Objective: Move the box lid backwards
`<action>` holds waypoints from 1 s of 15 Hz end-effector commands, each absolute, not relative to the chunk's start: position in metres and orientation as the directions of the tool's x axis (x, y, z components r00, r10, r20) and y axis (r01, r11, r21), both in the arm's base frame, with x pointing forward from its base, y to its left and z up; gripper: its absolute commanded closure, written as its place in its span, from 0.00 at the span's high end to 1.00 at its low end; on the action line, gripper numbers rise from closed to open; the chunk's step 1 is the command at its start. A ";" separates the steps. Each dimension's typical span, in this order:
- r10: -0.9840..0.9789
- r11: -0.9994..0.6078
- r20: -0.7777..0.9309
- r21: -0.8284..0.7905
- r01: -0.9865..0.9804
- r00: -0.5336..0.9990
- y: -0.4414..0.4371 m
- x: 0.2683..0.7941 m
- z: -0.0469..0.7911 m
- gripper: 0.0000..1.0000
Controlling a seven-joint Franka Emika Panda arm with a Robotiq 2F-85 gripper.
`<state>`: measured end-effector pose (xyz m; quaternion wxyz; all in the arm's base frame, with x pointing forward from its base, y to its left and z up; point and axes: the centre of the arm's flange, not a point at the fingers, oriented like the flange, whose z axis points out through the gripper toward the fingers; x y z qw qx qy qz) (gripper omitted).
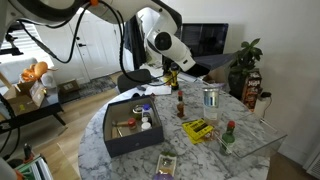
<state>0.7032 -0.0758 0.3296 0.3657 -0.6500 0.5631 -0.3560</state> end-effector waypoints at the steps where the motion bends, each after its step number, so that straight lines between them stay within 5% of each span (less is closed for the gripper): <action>1: -0.994 -0.085 0.042 -0.876 -0.475 0.101 -0.080 0.706 0.328 0.04; 15: -0.985 -0.057 -0.081 -0.670 -0.740 0.150 -0.124 0.757 0.280 0.01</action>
